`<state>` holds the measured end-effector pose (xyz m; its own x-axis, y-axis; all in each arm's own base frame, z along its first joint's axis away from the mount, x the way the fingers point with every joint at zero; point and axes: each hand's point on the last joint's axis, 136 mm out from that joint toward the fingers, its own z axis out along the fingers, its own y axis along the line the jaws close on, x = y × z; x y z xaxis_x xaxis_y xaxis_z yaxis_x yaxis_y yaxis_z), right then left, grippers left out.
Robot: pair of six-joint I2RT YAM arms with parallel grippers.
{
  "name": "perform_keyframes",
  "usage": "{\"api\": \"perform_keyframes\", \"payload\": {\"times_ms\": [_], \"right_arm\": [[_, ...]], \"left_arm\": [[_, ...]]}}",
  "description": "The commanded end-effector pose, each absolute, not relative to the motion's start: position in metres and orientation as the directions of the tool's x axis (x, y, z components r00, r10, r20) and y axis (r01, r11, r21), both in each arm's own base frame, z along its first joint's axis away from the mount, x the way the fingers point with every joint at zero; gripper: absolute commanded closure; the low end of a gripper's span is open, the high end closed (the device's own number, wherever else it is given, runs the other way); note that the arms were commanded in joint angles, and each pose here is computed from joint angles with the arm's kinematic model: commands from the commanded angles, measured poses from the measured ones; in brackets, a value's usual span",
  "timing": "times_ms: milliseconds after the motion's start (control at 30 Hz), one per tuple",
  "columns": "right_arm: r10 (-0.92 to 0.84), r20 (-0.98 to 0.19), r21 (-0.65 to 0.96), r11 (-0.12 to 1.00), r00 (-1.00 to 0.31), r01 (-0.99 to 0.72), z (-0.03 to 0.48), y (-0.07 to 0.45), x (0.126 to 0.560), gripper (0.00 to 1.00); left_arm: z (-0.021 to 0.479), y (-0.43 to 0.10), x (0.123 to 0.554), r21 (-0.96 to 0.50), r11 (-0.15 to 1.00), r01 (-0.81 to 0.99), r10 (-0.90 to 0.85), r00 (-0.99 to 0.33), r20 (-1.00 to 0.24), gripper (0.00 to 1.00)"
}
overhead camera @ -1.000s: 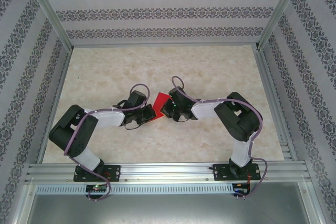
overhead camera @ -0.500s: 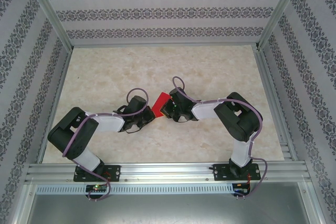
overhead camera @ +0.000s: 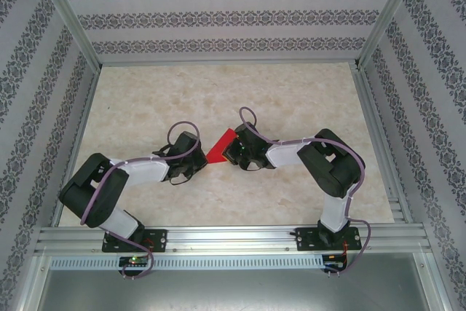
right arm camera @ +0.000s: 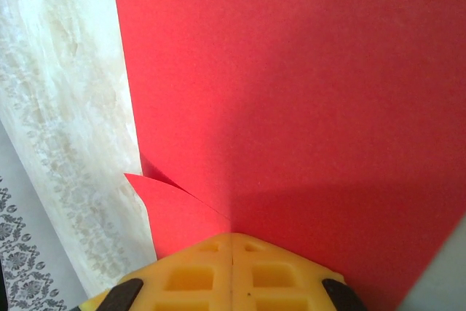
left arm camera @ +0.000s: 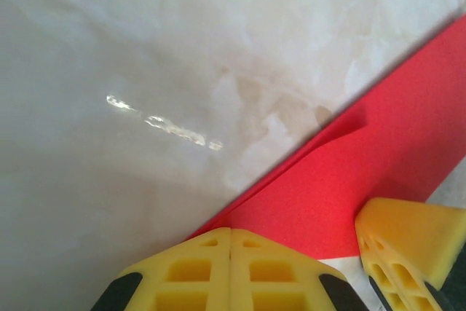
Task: Fold a paper plane with a square sheet of paper (pick it up from the middle)
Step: Third fold the triangle at the center of the table.
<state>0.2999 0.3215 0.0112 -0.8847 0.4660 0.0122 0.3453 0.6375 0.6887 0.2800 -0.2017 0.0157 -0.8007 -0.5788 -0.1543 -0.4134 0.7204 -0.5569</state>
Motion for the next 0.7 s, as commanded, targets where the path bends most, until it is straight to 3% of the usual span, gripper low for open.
{"api": "perform_keyframes", "payload": {"times_ms": [0, 333, 500, 667], "right_arm": [[0.516, 0.001, 0.478, 0.752, -0.857, 0.454, -0.036, 0.272, 0.274, 1.0], [0.514, 0.003, 0.474, 0.755, -0.858, 0.453, -0.036, 0.272, 0.274, 1.0], [0.493, -0.011, 0.508, 0.752, -0.87, 0.42, -0.026, 0.279, 0.28, 1.0], [0.434, -0.04, 0.6, 0.73, -0.9, 0.326, -0.002, 0.299, 0.294, 1.0]], "left_arm": [[-0.012, -0.152, 0.257, -0.372, 0.743, -0.556, -0.641, -0.752, -0.154, 1.0], [0.0, -0.138, 0.263, -0.357, 0.752, -0.554, -0.637, -0.75, -0.178, 1.0], [0.032, -0.157, 0.285, -0.467, 0.78, -0.418, -0.565, -0.791, -0.235, 1.0], [0.058, -0.192, 0.294, -0.627, 0.731, -0.269, -0.507, -0.829, -0.236, 1.0]]}}
